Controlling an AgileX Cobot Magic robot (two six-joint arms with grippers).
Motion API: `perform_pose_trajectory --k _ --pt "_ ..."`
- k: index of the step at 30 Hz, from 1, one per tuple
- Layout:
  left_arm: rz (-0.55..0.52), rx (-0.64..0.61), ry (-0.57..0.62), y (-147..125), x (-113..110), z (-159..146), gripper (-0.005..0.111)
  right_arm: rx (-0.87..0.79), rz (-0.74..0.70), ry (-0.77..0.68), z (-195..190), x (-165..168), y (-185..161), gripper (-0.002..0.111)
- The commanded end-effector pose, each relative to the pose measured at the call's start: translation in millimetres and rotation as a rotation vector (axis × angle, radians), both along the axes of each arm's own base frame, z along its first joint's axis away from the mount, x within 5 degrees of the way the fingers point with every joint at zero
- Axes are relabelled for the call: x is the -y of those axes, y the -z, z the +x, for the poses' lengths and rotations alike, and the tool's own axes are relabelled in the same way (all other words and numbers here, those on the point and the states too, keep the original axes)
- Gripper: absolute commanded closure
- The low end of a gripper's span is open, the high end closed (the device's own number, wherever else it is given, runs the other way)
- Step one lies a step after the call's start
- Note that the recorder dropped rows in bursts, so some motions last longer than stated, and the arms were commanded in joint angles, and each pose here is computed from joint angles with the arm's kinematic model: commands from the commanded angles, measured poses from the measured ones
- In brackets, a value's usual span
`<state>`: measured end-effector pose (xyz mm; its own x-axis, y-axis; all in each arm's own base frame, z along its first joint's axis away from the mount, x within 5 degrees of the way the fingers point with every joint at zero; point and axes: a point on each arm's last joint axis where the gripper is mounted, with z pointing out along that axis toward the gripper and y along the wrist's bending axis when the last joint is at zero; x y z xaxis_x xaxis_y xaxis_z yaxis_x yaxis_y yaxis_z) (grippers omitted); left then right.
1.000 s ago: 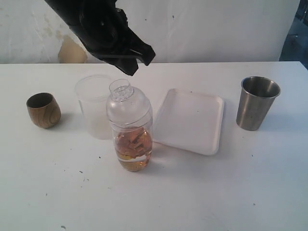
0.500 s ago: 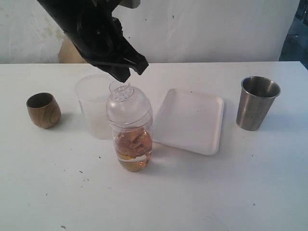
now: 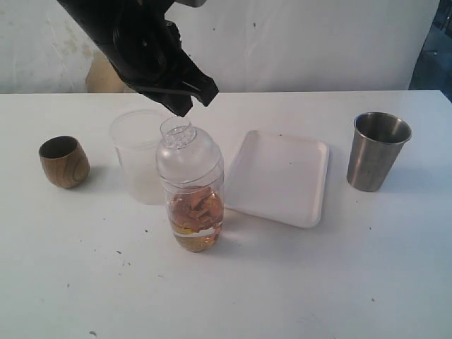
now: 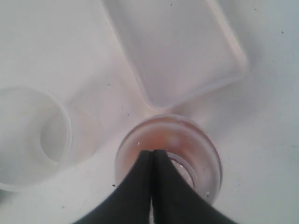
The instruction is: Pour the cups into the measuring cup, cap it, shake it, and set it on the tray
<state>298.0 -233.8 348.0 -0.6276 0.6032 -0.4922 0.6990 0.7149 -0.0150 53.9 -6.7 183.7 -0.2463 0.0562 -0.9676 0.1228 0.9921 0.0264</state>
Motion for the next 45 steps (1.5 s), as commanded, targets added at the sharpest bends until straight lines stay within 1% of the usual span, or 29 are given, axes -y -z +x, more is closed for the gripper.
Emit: perform_pose_trajectory --k 1,3,8,10,14,24,37,43,45 --pt "0.027 -0.022 -0.005 5 -2 -3 0.107 0.001 0.002 -0.004 0 0 1 0.108" --pt "0.02 -0.015 -0.006 9 -1 -2 0.107 0.001 0.002 -0.004 0 0 1 0.108" --pt "-0.047 0.008 -0.007 6 4 0 0.107 0.001 0.002 -0.004 0 0 1 0.108" --pt "-0.056 0.009 0.008 7 6 0 0.107 0.001 0.002 -0.004 0 0 1 0.108" --pt "-0.086 -0.02 0.034 6 9 -3 0.107 0.001 0.002 -0.004 0 0 1 0.108" --pt "-0.05 -0.07 0.046 9 7 -8 0.107 0.0 0.0 -0.004 0 0 1 0.108" --pt "-0.065 -0.064 0.064 9 8 -8 0.107 0.001 0.001 -0.004 0 0 1 0.108" --pt "-0.046 -0.079 0.064 30 8 -8 0.107 0.001 0.001 -0.004 0 0 1 0.108" --pt "-0.046 -0.075 0.066 33 8 -8 0.107 0.001 0.001 -0.004 0 0 1 0.108"
